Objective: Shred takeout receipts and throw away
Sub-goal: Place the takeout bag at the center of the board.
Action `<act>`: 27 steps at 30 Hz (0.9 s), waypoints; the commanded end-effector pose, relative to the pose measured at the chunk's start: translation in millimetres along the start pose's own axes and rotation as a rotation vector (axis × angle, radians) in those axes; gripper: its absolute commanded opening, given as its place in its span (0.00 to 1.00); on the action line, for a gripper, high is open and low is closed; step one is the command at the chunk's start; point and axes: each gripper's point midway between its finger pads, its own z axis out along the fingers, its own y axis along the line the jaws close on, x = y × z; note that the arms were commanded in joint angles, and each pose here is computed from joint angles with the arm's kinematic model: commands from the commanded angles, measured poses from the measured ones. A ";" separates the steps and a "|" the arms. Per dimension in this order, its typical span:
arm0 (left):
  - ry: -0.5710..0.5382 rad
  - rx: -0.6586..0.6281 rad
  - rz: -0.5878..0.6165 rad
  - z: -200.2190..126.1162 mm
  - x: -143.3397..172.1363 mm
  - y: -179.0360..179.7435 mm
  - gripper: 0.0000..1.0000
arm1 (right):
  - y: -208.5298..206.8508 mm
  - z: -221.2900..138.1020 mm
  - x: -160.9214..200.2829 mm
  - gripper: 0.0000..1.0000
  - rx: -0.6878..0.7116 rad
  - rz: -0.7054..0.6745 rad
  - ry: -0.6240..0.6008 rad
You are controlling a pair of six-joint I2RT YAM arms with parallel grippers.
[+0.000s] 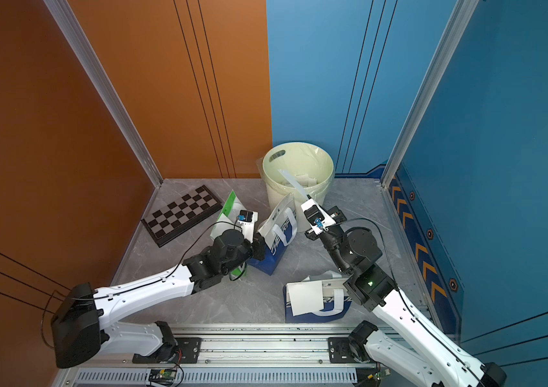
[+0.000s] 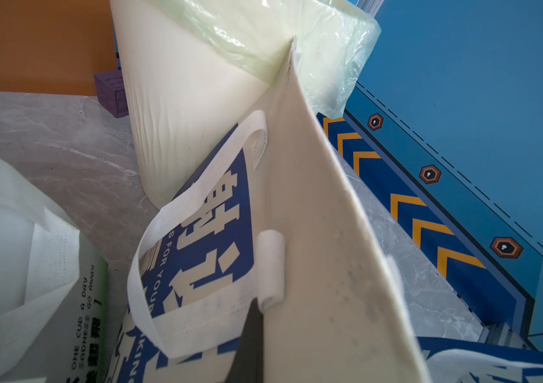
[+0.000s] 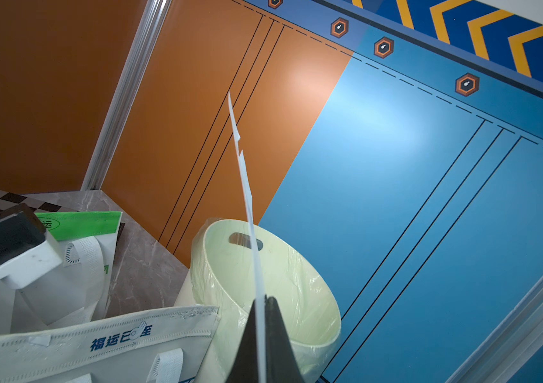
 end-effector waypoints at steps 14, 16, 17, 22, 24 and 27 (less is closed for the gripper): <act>-0.035 -0.072 0.047 -14.6 2.1 19.0 0.34 | -2.1 -8.3 12.6 0.00 0.010 0.036 0.042; -0.031 -0.087 0.067 -20.7 4.3 25.2 0.40 | -1.2 -8.8 13.8 0.00 0.005 0.036 0.048; -0.028 -0.096 0.077 -23.7 5.2 28.8 0.41 | -0.8 -8.8 15.3 0.00 0.003 0.038 0.053; -0.009 -0.108 0.149 -40.5 6.4 35.7 0.47 | 5.4 -8.8 23.5 0.00 -0.022 0.061 0.087; 0.009 -0.097 0.188 -45.5 7.5 34.9 0.47 | 7.3 -9.1 26.0 0.00 -0.029 0.065 0.097; 0.048 -0.070 0.230 -53.3 7.5 33.3 0.48 | 5.8 -8.8 30.2 0.00 -0.024 0.060 0.124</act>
